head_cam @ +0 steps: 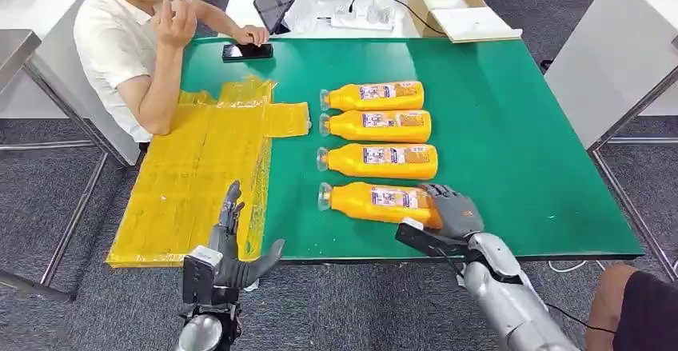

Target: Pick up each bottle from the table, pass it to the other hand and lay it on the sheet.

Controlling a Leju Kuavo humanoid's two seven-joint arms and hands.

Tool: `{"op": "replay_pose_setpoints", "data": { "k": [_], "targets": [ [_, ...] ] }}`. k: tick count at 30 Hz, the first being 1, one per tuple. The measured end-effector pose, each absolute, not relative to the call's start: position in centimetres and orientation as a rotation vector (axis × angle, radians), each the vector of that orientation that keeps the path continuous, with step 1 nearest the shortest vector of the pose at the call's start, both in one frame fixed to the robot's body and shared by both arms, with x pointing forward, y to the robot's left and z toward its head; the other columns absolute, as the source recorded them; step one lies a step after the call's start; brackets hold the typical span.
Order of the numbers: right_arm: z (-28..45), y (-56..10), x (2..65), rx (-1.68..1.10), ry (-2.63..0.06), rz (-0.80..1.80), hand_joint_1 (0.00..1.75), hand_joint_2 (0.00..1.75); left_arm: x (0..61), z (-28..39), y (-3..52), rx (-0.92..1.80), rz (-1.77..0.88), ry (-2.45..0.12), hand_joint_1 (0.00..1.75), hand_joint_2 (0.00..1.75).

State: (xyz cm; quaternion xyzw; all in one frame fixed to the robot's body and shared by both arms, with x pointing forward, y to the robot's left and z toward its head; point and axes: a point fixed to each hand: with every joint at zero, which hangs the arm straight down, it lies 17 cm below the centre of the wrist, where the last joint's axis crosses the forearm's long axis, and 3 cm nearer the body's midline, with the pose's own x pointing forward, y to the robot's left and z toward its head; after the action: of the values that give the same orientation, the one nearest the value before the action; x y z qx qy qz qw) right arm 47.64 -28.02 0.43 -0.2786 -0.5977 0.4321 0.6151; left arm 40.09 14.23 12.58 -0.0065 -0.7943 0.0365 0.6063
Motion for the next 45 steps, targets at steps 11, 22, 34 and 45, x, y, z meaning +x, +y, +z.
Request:
{"op": "replay_pose_setpoints", "data": {
  "k": [11,22,34,45],
  "targets": [
    [9.4,-23.3,43.4,-0.523,-1.779,0.487,1.75,1.75,38.7,10.1,14.8,-0.569,0.541,-1.552,0.0,1.75],
    [10.8,-20.7,42.2,-0.465,-1.816,0.44,1.75,1.75,37.4,11.9,12.3,-0.553,0.358,-1.663,0.0,1.75],
    [7.3,-8.1,39.1,-0.106,-1.764,0.679,1.75,1.75,37.5,14.8,10.9,-0.407,0.185,-1.816,0.0,1.75],
    [9.5,-0.2,36.8,0.102,-1.819,0.755,1.75,1.75,38.3,16.1,10.5,-0.437,0.205,-1.837,0.0,1.75]
  ]
}}
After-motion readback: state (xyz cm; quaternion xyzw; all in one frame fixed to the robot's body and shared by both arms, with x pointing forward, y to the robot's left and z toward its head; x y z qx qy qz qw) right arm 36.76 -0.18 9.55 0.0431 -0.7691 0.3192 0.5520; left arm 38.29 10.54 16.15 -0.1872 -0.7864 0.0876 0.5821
